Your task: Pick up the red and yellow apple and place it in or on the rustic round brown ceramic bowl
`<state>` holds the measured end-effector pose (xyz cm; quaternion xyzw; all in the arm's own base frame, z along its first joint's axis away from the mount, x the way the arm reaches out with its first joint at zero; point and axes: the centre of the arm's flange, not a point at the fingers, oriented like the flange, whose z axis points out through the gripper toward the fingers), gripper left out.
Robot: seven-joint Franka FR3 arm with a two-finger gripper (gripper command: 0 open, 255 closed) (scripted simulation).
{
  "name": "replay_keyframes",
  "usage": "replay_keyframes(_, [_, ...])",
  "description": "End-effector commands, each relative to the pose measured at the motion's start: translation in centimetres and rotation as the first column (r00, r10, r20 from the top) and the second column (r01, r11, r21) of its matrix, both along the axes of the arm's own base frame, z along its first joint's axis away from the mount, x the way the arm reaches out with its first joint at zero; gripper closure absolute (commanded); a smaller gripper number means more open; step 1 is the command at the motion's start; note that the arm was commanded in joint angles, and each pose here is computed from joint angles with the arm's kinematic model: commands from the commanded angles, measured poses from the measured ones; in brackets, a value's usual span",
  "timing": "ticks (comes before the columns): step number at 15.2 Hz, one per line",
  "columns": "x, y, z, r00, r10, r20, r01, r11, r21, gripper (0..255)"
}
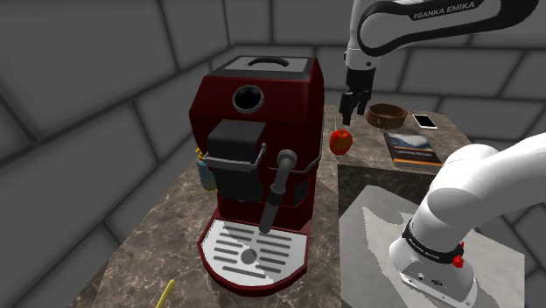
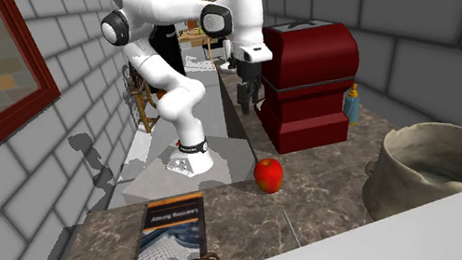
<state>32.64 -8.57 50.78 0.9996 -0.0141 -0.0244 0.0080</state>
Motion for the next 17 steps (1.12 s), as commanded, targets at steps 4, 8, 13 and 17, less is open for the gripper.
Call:
replay_keyframes(4, [2.1, -4.8, -3.2, 0.999, 0.022, 0.049, -0.021, 1.0, -0.011, 0])
replay_keyframes(8, [4.2, -8.6, -5.7, 0.996, 0.038, 0.086, -0.037, 0.999, -0.019, 0])
replay_keyframes(13, [5.3, -10.5, -8.5, 0.993, 0.046, 0.104, -0.044, 0.999, -0.023, 0])
replay_keyframes(17, [5.5, -10.5, -10.6, 0.993, 0.046, 0.104, -0.044, 0.999, -0.023, 0])
